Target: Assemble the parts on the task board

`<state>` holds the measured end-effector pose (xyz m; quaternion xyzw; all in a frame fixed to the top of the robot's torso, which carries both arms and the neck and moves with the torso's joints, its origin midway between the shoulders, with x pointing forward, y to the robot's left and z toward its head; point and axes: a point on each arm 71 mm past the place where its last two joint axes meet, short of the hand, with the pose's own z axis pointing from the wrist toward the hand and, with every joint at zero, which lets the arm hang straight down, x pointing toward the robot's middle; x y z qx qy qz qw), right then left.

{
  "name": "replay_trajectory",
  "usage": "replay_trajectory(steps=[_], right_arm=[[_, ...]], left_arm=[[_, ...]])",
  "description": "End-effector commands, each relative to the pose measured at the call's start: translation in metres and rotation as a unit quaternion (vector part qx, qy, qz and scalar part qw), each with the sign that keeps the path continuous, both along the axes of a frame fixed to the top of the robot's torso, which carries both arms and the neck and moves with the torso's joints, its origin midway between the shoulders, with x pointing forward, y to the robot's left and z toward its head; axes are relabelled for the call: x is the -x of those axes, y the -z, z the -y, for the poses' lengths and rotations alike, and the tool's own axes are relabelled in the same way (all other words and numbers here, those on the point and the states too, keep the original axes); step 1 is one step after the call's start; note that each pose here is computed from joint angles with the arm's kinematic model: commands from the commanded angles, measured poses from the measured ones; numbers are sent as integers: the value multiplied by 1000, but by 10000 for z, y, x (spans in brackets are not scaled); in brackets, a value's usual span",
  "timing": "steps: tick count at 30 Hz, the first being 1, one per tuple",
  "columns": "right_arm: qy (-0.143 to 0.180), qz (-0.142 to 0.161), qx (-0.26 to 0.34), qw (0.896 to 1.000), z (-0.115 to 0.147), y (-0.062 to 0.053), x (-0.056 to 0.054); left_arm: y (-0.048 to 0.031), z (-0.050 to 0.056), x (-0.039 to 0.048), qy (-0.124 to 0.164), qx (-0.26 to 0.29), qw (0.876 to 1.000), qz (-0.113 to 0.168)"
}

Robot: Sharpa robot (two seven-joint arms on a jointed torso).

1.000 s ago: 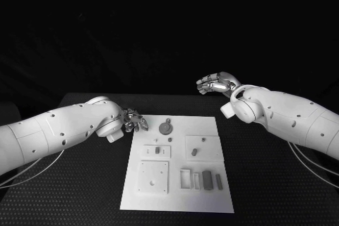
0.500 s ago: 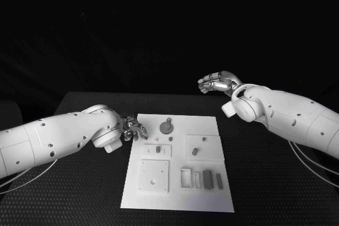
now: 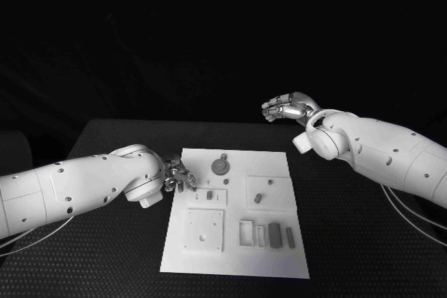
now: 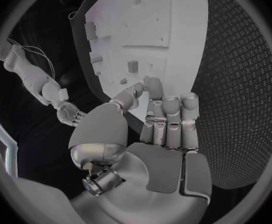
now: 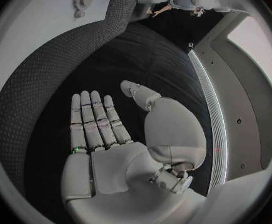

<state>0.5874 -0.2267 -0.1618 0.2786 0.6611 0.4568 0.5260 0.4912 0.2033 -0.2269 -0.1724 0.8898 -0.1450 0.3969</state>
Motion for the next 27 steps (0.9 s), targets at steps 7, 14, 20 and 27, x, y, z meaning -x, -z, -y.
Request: replay_trajectory(steps=[7, 14, 20, 27], right_arm=[[-8, 1, -1, 1000, -29, -3, 8], [-7, 1, -1, 1000, -19, -3, 7], [-9, 1, -1, 1000, -28, -4, 11], [-9, 1, -1, 1000, -21, -3, 9]], left_arm=[[28, 61, 12, 16, -11, 1000, 2], [83, 102, 24, 24, -15, 1000, -9], [99, 105, 17, 25, -19, 999, -6], [101, 106, 19, 31, -26, 999, -7]])
